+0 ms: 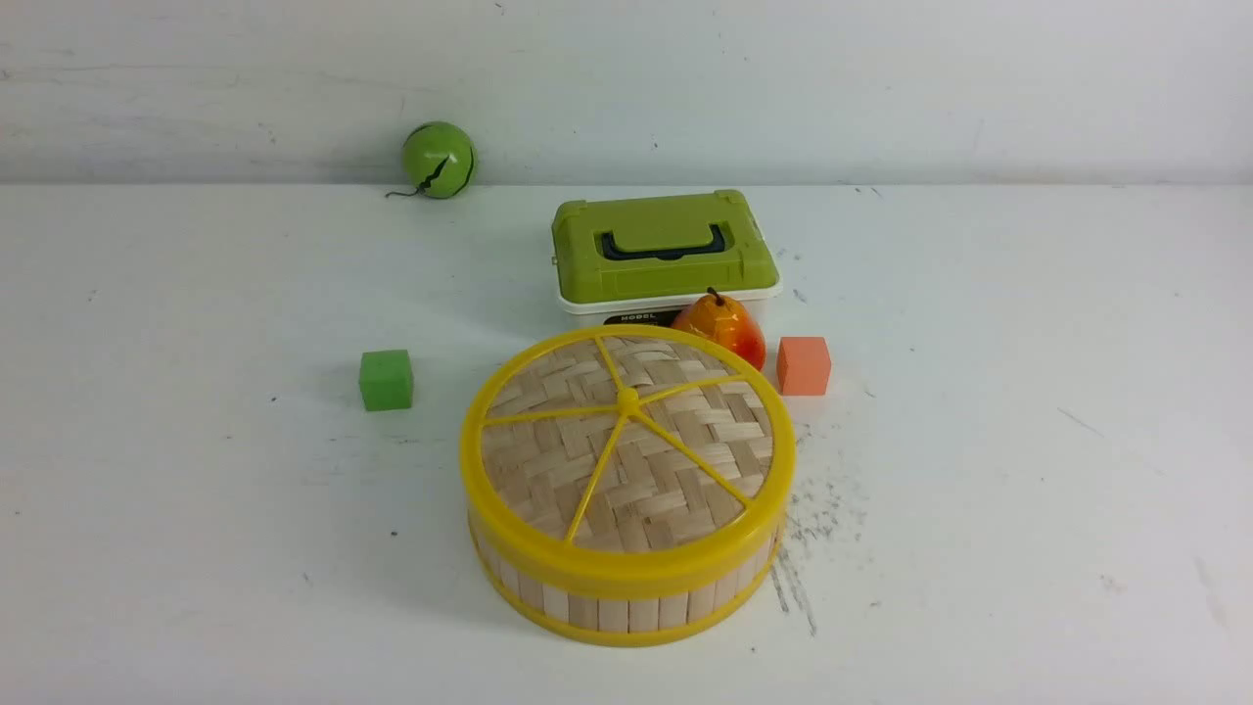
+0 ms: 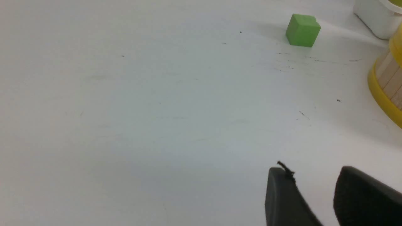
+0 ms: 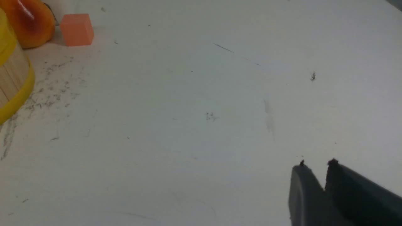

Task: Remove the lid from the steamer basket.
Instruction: Use the right arm to lift the lid of the steamer

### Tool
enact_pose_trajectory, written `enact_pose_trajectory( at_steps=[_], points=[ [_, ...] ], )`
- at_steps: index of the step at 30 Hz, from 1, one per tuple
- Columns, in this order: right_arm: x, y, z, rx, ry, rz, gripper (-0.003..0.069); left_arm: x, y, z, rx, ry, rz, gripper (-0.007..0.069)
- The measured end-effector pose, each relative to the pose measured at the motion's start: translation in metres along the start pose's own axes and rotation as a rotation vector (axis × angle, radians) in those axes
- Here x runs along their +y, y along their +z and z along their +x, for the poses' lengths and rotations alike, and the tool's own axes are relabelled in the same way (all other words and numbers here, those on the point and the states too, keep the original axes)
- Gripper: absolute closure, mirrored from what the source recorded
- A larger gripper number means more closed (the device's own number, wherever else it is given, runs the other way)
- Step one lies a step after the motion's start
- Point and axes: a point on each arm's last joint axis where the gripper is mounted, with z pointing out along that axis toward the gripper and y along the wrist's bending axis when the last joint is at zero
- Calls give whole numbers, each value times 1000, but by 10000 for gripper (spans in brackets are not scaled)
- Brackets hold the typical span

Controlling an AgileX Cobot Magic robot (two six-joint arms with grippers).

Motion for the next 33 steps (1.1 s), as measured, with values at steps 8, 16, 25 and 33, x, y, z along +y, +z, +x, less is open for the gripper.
enact_pose_trajectory(
  at_steps=[8,16,25,33],
  points=[
    [0,0,0,0,0,0,545,0,0,0,0,0,0,386],
    [0,0,0,0,0,0,533,0,0,0,0,0,0,386],
    [0,0,0,0,0,0,522,0,0,0,0,0,0,386],
    [0,0,0,0,0,0,513,0,0,0,0,0,0,386]
  ],
)
